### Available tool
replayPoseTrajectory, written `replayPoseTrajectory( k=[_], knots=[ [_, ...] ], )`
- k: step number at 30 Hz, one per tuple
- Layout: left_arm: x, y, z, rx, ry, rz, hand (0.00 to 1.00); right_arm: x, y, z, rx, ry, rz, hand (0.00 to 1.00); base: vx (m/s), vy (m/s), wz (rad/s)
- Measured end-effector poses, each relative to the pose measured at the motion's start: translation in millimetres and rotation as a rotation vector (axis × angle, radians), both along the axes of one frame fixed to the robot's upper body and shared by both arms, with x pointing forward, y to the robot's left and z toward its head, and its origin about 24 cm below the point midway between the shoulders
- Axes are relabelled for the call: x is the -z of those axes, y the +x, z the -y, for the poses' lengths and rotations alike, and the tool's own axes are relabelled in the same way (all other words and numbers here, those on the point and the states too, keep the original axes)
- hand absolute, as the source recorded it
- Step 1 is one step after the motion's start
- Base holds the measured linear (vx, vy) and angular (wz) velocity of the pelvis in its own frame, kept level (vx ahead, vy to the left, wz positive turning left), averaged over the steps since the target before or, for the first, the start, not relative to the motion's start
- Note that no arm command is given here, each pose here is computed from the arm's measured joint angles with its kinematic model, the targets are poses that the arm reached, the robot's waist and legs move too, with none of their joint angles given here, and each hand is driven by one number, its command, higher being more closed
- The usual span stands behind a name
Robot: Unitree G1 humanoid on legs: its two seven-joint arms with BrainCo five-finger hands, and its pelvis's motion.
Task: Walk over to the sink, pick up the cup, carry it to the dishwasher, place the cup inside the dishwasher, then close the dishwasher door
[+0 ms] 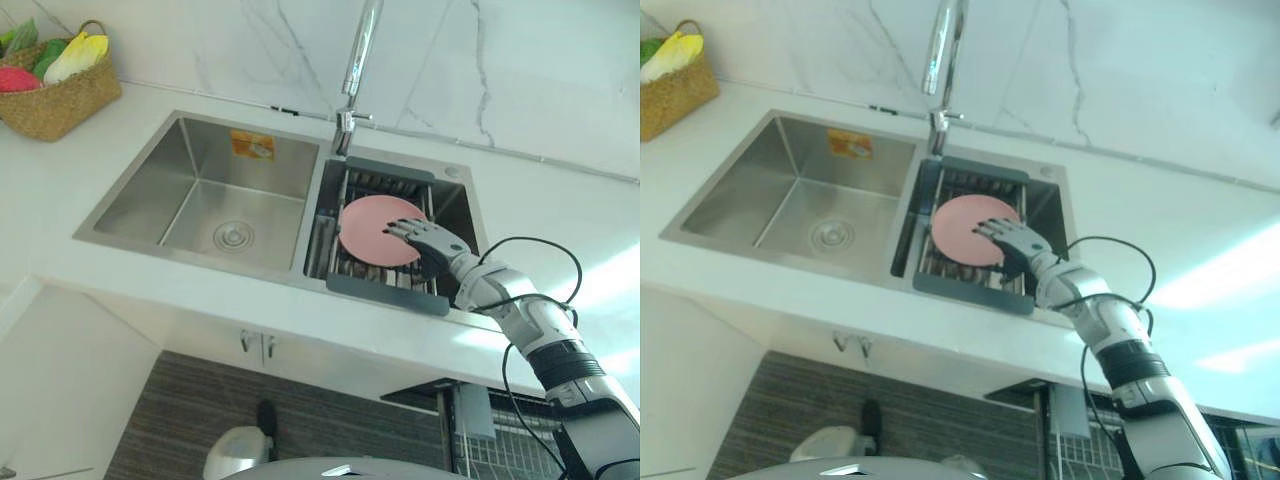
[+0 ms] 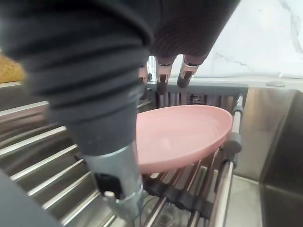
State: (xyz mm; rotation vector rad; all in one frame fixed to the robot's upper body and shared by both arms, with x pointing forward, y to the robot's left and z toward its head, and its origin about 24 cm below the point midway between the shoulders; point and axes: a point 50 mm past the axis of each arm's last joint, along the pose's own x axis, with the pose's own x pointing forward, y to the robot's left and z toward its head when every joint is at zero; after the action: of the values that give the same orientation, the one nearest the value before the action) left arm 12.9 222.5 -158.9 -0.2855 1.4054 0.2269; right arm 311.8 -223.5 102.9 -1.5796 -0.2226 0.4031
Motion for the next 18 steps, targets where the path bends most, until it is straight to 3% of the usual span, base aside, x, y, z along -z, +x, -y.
replayPoseTrajectory(
  k=[18],
  knots=[
    [1,-3,0,0.000,0.000,-0.012,0.00,12,0,9,0.111,-0.041,-0.004,0.00,-0.01,-0.059,0.02]
  ],
)
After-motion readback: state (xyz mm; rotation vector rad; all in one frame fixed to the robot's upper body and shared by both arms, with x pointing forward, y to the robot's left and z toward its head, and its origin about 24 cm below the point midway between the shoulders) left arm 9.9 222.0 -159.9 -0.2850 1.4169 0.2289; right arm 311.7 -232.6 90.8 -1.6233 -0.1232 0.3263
